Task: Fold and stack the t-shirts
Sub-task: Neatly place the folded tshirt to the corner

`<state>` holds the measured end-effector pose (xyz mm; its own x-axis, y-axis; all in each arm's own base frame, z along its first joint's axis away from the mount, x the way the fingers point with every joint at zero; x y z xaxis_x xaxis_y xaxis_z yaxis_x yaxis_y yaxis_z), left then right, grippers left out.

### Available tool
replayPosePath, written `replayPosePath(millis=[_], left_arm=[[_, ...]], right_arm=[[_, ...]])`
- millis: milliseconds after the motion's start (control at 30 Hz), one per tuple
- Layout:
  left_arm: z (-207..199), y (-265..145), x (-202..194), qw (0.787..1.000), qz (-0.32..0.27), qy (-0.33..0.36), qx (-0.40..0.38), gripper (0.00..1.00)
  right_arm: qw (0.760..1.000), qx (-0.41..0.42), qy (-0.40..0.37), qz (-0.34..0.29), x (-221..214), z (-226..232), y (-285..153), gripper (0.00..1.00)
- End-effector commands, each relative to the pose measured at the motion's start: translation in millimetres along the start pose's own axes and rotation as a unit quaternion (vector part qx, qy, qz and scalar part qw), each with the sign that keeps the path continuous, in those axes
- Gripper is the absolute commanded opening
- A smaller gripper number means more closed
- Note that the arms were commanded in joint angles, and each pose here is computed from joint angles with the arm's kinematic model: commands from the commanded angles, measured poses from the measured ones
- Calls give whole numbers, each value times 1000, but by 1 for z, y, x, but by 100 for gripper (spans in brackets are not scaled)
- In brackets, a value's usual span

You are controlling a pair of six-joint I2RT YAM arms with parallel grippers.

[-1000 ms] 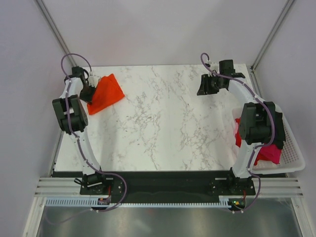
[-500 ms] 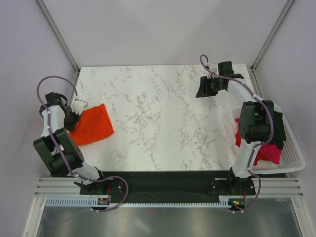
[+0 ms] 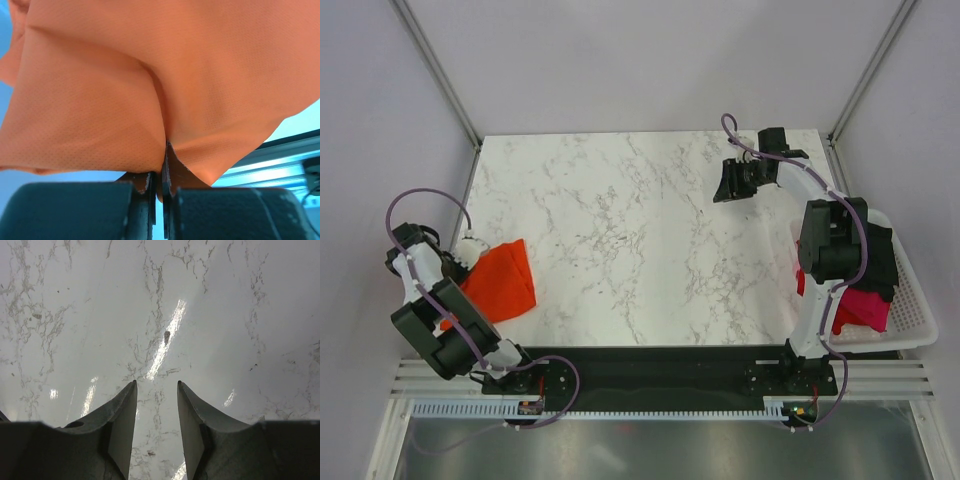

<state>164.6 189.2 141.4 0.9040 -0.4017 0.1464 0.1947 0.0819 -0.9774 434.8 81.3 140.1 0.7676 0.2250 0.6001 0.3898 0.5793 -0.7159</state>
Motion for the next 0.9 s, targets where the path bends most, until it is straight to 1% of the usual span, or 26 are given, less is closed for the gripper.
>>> replayPosePath(millis=[0, 167, 233, 367, 500, 667, 700, 733, 767, 800, 833, 867], left_arm=[[22, -1, -4, 998, 17, 44, 46, 2], [43, 6, -5, 996, 45, 49, 62, 2], [55, 9, -1, 995, 47, 47, 74, 2], [64, 8, 1, 994, 52, 40, 82, 2], [65, 8, 0, 993, 57, 44, 89, 2], [57, 10, -3, 994, 52, 46, 84, 2], [57, 9, -2, 994, 50, 41, 88, 6], [59, 8, 0, 994, 46, 37, 93, 11], [61, 6, 3, 994, 32, 17, 104, 17], [64, -1, 7, 993, 16, 4, 118, 31], [73, -15, 17, 990, -9, -10, 140, 42], [72, -25, 29, 987, -57, -47, 142, 46]], right_arm=[[999, 18, -33, -16, 11, 7, -11, 45], [999, 25, -35, -14, 6, 10, -12, 45], [999, 27, -36, -15, 6, 11, -12, 45], [999, 27, -37, -14, 5, 12, -13, 45], [999, 28, -37, -13, 2, 13, -14, 44], [999, 32, -31, -12, -2, 14, -12, 44], [999, 33, -31, -11, -2, 14, -12, 44], [999, 33, -33, -13, -1, 13, -12, 44], [999, 33, -34, -13, -1, 14, -12, 44], [999, 34, -35, -14, 0, 14, -13, 44], [998, 33, -44, -21, 4, 16, -17, 44], [998, 34, -49, -27, 7, 17, -19, 45]])
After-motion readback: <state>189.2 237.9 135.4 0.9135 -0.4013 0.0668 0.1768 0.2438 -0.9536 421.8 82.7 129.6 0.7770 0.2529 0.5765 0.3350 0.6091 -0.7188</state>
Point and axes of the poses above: each gripper's point midway between its finger pads, its own y axis out along the fingers, its own z axis along the line the jaws close on, x = y × z, the point moved 7 cm from there along -y, back along the fingers, and after that the axes turned 9 degrees about -y, right-handed, at the moved point
